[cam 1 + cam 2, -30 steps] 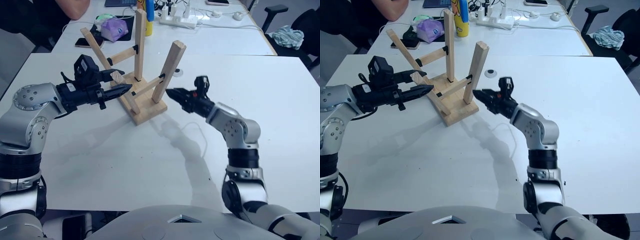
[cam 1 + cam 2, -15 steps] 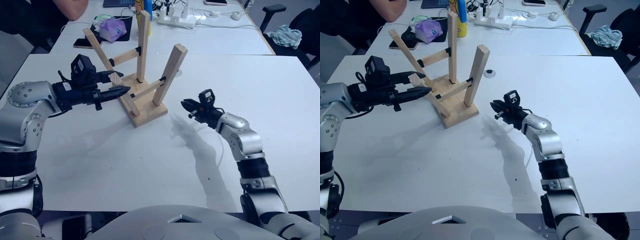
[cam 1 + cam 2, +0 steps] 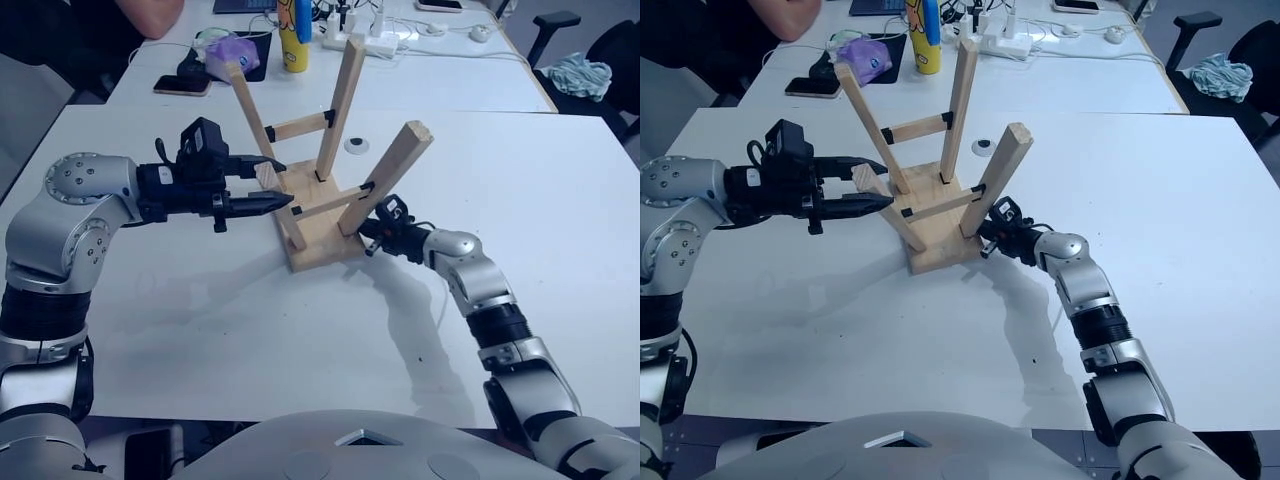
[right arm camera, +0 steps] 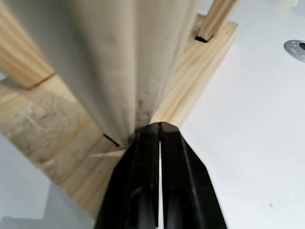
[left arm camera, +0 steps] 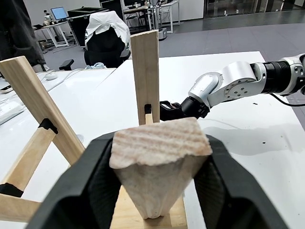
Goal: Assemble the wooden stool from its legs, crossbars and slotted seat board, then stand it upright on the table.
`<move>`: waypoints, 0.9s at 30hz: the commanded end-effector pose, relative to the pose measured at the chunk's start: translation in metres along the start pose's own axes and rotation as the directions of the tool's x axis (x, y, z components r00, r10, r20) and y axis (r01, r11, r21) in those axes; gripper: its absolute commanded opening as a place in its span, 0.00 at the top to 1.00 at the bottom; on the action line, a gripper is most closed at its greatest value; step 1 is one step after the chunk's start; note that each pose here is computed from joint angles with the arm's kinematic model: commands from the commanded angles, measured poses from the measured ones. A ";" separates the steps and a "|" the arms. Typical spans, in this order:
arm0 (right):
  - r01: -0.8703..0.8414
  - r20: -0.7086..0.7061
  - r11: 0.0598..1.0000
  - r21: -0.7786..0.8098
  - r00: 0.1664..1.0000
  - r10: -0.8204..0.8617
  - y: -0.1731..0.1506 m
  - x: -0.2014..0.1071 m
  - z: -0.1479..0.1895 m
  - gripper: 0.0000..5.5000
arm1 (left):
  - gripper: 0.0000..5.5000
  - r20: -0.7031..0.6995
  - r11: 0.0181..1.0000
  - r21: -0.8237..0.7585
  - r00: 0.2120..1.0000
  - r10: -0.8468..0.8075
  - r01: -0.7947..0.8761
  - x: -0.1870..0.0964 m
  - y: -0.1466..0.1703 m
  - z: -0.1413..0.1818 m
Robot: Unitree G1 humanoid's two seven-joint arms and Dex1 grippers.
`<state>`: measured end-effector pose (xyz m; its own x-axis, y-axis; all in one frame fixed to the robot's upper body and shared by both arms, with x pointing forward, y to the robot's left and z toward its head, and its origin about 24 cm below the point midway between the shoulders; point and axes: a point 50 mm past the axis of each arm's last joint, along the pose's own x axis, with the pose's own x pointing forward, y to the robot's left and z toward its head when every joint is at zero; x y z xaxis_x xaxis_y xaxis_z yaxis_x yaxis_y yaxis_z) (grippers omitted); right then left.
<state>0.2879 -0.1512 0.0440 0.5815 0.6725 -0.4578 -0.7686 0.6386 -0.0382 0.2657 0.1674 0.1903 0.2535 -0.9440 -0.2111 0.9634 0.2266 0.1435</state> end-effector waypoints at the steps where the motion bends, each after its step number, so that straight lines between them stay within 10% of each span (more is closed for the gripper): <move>1: -0.039 -0.207 0.997 0.068 0.977 0.053 0.018 -0.024 -0.040 1.00 | 0.63 -0.044 0.992 -0.105 0.997 -0.069 0.064 0.013 -0.015 -0.028; 11: 0.027 -0.273 0.998 0.062 0.962 -0.009 0.032 -0.033 -0.048 1.00 | 0.32 0.135 0.974 0.066 0.970 0.205 -0.215 -0.005 -0.005 -0.001; 20: 0.093 -0.294 0.983 0.159 0.955 -0.043 0.050 -0.039 -0.056 1.00 | 0.30 -0.005 0.956 -0.065 0.958 0.288 -0.287 -0.063 -0.041 -0.003; 27: 0.202 -0.158 0.957 0.208 0.973 -0.171 0.052 -0.054 -0.037 1.00 | 0.30 0.210 0.723 -0.211 0.692 0.690 -0.657 -0.058 -0.071 -0.014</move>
<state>0.2210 -0.1600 0.0498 0.6793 0.5372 -0.5000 -0.6215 0.7834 -0.0027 0.1953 0.2253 0.1910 0.7809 -0.6166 0.0999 0.6065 0.7867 0.1150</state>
